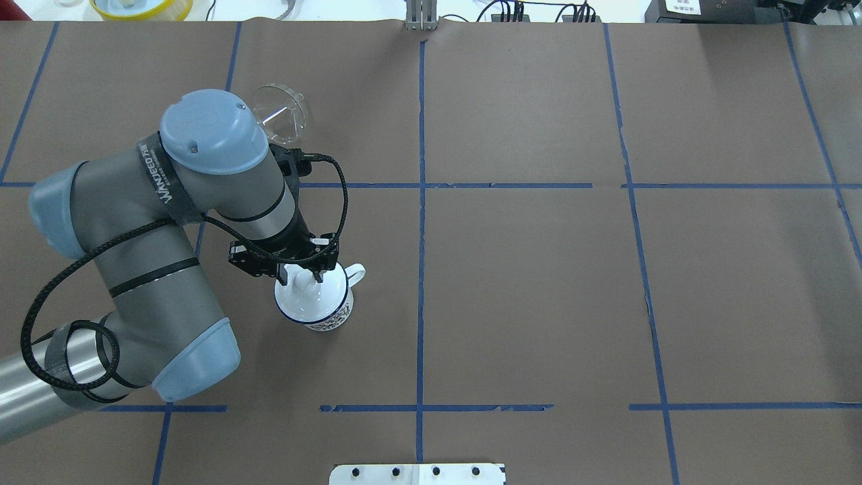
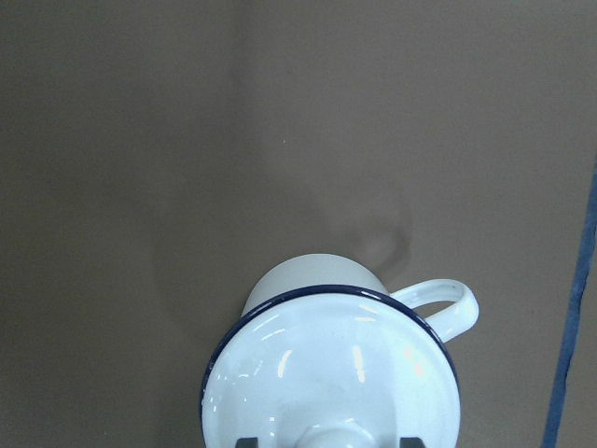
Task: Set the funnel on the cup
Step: 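Lift the white lid off the mug and carry it beside the mug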
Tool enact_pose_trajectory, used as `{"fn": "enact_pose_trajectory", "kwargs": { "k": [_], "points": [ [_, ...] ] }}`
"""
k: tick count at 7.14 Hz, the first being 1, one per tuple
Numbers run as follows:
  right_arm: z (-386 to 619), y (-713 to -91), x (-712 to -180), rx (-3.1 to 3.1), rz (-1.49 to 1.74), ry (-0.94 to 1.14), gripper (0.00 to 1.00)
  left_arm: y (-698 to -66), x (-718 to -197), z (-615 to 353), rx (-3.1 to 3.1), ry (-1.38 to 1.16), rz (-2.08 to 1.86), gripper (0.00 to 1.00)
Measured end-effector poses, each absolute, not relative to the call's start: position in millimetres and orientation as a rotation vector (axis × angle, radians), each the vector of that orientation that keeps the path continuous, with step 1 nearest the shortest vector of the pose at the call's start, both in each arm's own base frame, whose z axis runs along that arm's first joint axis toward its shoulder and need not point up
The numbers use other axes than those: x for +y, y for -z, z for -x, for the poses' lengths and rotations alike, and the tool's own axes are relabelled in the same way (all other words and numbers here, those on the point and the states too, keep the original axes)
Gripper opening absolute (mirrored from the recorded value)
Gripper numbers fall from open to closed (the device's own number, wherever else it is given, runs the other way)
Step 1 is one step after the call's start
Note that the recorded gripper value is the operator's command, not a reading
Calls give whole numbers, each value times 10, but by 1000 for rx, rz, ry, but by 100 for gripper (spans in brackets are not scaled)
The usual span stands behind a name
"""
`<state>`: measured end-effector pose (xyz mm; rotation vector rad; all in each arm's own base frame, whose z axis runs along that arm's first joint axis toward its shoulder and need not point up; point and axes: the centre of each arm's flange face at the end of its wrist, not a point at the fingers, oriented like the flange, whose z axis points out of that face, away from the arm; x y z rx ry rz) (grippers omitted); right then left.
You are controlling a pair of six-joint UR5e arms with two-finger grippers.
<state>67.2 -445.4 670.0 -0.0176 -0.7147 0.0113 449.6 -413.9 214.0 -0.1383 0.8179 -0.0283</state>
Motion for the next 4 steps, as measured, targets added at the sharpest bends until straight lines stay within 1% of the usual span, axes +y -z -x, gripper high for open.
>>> {"fn": "enact_pose_trajectory", "kwargs": {
  "k": [1, 3, 4],
  "points": [
    [-672, -6700, -4454, -715, 18, -11, 100, -2144, -4141, -4498, 817, 29, 138, 30],
    [-671, -6700, -4454, -715, 18, -11, 100, -2150, -4141, -4497, 816, 29, 137, 0],
    [-672, -6700, -4454, -715, 18, -11, 100, -2136, -4136, -4490, 820, 28, 135, 0]
  ]
}}
